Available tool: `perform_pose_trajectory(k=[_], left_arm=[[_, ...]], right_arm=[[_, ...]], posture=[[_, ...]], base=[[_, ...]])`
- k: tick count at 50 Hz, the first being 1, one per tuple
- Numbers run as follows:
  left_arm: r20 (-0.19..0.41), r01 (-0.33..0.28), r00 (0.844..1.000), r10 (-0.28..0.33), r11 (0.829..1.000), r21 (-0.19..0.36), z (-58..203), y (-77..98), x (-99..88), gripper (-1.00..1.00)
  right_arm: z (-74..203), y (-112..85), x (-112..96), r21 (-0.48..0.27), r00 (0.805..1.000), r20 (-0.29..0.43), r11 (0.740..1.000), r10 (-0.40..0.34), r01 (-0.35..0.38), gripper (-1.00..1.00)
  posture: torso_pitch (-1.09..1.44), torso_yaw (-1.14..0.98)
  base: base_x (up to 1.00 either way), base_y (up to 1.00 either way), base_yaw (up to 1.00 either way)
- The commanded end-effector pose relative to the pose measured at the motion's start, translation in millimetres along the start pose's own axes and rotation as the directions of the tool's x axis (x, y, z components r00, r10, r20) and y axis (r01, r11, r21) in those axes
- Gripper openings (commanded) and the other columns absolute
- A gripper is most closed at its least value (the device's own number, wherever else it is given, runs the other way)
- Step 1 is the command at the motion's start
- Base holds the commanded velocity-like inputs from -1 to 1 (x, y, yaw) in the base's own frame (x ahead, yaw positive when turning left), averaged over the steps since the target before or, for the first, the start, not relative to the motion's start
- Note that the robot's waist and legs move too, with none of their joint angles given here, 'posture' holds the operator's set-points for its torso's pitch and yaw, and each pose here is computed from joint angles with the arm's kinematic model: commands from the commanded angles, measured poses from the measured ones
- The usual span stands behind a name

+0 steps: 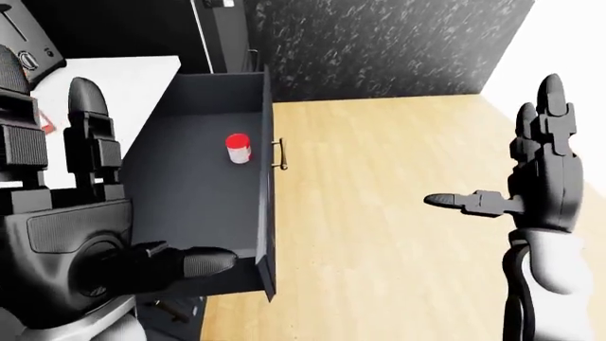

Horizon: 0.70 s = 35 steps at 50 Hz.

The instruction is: Close the right drawer.

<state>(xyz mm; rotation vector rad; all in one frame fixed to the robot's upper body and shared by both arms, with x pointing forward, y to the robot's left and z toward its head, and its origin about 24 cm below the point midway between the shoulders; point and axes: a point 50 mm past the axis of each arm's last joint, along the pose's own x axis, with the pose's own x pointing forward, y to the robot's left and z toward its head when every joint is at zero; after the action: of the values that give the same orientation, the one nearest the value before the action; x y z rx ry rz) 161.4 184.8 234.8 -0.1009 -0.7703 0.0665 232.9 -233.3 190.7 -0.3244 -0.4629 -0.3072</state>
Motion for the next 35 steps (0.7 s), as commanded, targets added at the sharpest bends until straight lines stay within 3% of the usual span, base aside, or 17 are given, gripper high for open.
perform_pose_trajectory(k=[1, 6, 13, 23, 35], left_arm=[[0.046, 0.026, 0.999, -0.027, 1.0, 0.008, 7, -7.2, 6.5, 1.0], [0.062, 0.092, 0.994, -0.091, 0.996, -0.015, 6, -30.2, 18.4, 1.0], [0.048, 0.141, 0.989, -0.138, 0.989, -0.043, 3, -48.0, 23.3, 1.0], [-0.018, 0.252, 0.967, -0.255, 0.962, -0.102, -16, -81.7, 4.1, 1.0], [-0.061, 0.309, 0.946, -0.318, 0.943, -0.125, -26, -97.0, -13.7, 1.0]], right_arm=[[15, -3.1, 3, -0.007, 0.997, 0.08, 1.0, -0.013, 0.013, 1.0], [14, -2.8, 3, -0.003, 0.997, 0.078, 1.0, -0.005, 0.005, 1.0], [13, -1.0, 3, 0.0, 0.997, 0.072, 1.0, 0.002, -0.002, 1.0], [11, 0.3, 4, 0.008, 0.998, 0.063, 1.0, 0.01, -0.011, 1.0], [7, 1.8, 3, 0.011, 0.998, 0.057, 1.0, 0.018, -0.018, 1.0]], posture=[[0.0, 0.0], [0.0, 0.0], [0.0, 0.0], [0.0, 0.0], [0.0, 0.0]], base=[[0.0, 0.0, 0.0], [0.0, 0.0, 0.0], [0.0, 0.0, 0.0], [0.0, 0.0, 0.0], [0.0, 0.0, 0.0]])
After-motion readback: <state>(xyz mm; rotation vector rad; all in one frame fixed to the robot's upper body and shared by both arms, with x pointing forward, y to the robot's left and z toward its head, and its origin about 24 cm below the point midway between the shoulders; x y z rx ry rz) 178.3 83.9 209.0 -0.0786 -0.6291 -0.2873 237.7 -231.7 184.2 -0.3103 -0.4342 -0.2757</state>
